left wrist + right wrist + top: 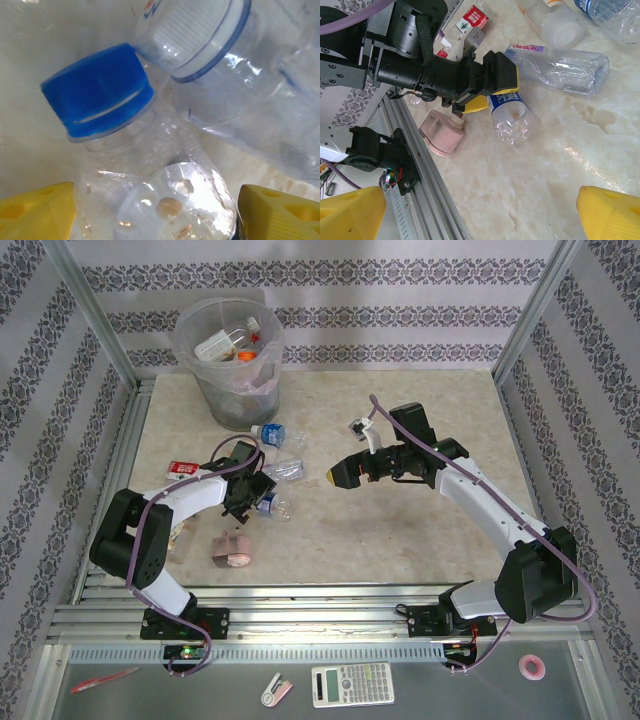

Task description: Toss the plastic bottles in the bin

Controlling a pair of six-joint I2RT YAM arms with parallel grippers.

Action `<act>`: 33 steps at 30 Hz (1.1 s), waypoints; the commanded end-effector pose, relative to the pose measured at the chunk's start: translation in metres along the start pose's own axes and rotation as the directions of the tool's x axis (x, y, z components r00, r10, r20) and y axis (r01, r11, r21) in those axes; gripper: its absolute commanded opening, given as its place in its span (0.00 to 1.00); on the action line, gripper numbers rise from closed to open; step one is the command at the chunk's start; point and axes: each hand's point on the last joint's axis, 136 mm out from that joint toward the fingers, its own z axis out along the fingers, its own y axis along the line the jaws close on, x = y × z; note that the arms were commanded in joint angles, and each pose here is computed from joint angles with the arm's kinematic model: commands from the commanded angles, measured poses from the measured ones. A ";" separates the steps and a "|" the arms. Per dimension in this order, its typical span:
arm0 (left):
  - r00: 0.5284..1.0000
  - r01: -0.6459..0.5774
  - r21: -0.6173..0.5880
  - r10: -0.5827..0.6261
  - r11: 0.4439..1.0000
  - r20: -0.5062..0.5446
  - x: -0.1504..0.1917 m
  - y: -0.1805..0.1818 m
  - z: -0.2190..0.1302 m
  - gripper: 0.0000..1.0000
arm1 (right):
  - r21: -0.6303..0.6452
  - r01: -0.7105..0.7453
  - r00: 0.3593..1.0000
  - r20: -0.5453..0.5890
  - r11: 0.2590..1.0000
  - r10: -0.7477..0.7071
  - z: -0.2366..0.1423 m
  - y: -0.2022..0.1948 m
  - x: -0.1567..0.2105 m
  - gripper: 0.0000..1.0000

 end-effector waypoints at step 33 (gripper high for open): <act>0.969 -0.244 -0.192 0.232 0.951 -0.081 0.002 0.040 -0.008 0.73 | -0.012 0.003 1.000 0.006 1.000 -0.003 0.008 -0.002 -0.005 0.98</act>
